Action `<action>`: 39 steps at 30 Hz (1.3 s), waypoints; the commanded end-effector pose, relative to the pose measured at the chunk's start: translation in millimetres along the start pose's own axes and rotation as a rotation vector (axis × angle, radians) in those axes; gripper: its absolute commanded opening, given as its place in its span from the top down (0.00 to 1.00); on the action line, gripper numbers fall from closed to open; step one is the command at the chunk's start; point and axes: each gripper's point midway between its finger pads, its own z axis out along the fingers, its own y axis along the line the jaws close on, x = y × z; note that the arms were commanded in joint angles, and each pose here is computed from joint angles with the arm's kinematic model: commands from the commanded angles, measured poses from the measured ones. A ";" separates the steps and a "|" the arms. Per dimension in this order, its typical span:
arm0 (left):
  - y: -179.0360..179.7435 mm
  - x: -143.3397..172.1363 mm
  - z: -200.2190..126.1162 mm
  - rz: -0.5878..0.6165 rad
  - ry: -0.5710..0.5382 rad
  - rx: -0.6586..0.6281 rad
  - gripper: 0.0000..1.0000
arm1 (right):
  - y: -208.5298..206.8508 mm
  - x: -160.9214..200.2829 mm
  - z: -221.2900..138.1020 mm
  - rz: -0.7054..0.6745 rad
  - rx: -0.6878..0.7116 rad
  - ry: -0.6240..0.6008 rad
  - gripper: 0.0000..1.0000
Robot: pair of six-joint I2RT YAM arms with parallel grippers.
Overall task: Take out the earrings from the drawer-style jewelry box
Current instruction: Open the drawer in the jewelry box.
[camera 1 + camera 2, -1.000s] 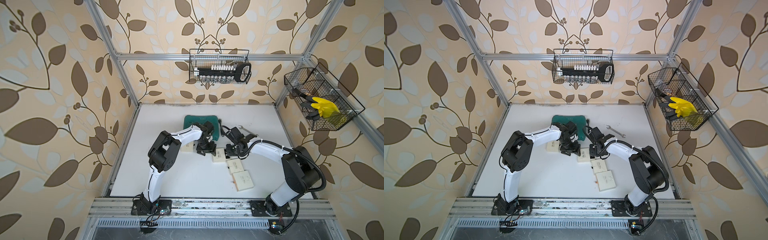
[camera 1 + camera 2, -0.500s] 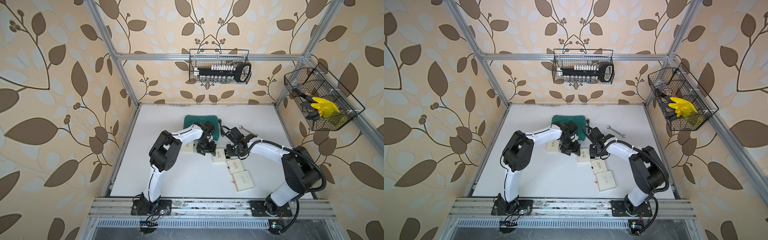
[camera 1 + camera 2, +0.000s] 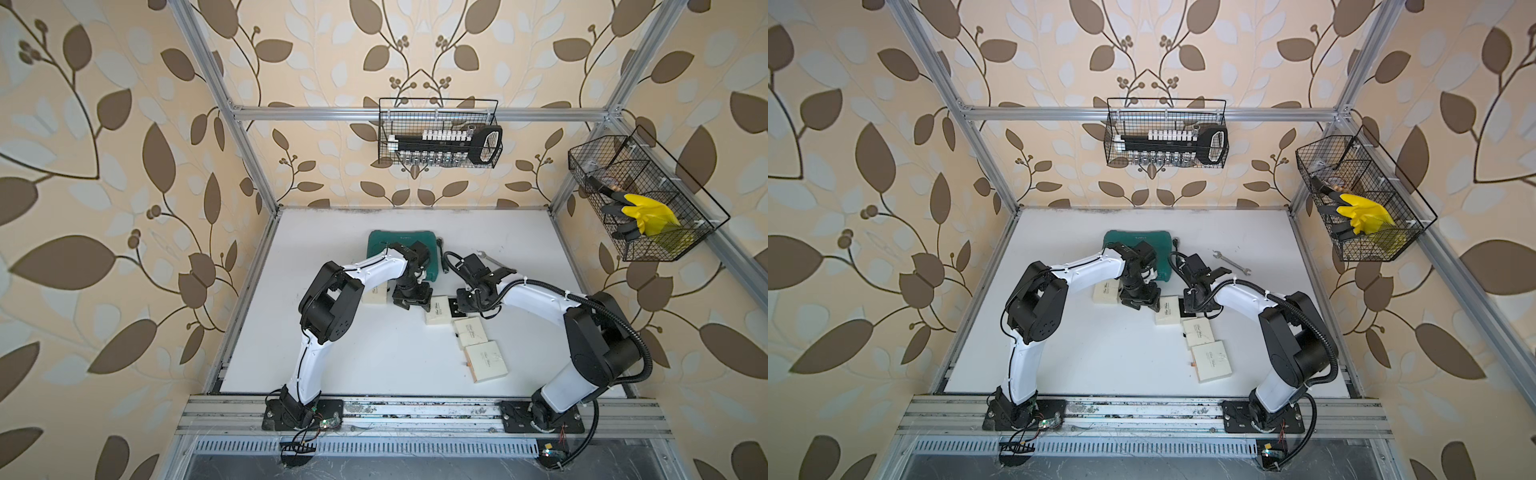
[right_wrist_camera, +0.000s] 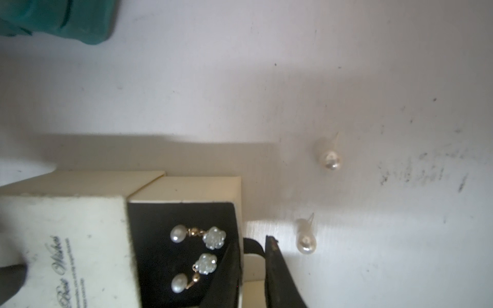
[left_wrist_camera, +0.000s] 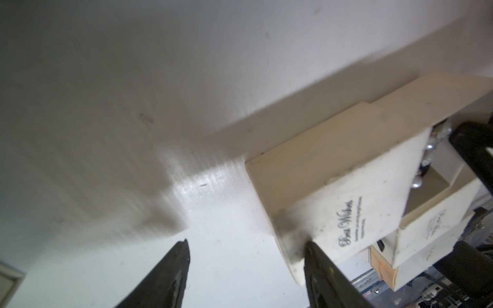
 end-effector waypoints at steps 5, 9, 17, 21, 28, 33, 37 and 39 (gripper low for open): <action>4.8 3.5 -4.7 -0.001 0.021 -0.057 0.24 | 11.4 -0.8 -13.4 0.003 -0.100 -0.024 0.79; -18.2 -5.9 -29.7 0.019 -0.037 0.026 0.21 | 10.3 -3.2 -17.4 0.004 -0.092 -0.045 0.78; -26.5 -7.1 -48.7 -0.029 -0.107 0.105 0.17 | 20.6 -9.2 -26.8 -0.048 -0.108 -0.094 0.76; -16.7 -3.7 -44.4 -0.070 -0.121 0.099 0.14 | 33.7 -8.5 -23.8 -0.077 -0.144 -0.089 0.76; -3.9 1.3 -37.8 -0.112 -0.097 0.089 0.13 | 39.8 -13.1 -15.3 -0.106 -0.144 -0.073 0.76; 2.1 -1.5 -37.7 -0.127 -0.096 0.081 0.13 | 43.1 -16.1 -9.1 -0.122 -0.144 -0.062 0.76; 7.3 -2.7 -36.0 -0.137 -0.085 0.078 0.14 | 47.2 -18.8 -4.6 -0.133 -0.148 -0.053 0.76; 9.3 -2.4 -34.1 -0.143 -0.076 0.076 0.14 | 48.6 -19.8 -2.9 -0.137 -0.149 -0.050 0.76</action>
